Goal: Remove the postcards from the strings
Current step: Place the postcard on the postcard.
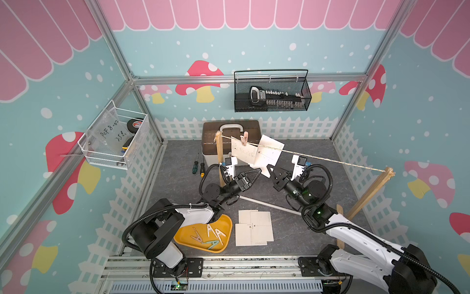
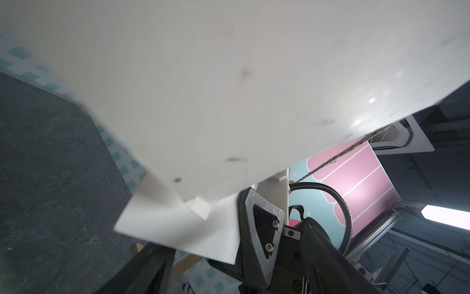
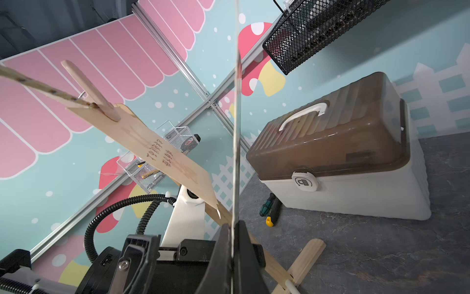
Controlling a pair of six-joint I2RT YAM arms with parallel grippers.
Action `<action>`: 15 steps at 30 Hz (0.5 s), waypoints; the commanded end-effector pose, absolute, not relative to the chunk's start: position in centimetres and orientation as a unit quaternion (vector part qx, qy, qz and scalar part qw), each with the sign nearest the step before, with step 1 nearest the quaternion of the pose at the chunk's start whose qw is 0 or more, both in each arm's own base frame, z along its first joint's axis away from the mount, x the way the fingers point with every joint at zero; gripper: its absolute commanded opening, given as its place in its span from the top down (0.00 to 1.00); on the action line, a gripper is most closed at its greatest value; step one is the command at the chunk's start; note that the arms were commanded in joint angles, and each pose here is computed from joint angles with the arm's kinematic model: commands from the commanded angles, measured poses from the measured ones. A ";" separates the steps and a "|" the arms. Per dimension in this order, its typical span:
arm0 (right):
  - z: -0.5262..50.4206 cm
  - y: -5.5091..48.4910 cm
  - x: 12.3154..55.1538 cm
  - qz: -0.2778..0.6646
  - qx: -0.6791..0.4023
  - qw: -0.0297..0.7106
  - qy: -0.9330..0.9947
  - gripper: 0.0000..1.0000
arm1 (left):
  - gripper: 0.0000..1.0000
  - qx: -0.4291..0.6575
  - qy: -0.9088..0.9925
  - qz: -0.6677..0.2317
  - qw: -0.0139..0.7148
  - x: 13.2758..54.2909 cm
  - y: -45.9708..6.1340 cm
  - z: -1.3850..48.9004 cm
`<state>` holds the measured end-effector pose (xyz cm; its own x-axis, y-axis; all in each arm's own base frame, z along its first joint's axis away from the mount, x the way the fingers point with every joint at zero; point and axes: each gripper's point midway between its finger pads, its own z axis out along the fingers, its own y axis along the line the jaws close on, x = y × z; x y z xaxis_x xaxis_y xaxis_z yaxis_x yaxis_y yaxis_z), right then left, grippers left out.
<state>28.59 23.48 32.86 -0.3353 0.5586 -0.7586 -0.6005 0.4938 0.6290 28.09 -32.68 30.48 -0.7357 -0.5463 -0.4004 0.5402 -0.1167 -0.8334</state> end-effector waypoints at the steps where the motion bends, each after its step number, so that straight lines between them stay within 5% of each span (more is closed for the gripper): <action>1: 34.9 22.6 28.5 0.500 -0.011 0.596 0.629 1.00 | 0.14 -0.002 0.557 -0.749 0.359 27.4 -32.3 29.9; 15: 32.4 20.9 26.8 0.477 0.003 0.570 0.669 1.00 | 0.09 0.006 0.620 -0.701 0.352 26.3 -30.7 24.6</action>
<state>26.91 21.54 33.91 -0.3222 0.5626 -0.7614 -0.5793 0.5189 0.6286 26.87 -31.14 24.84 -0.7635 -0.5064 -0.4008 0.4703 -0.0105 -0.8825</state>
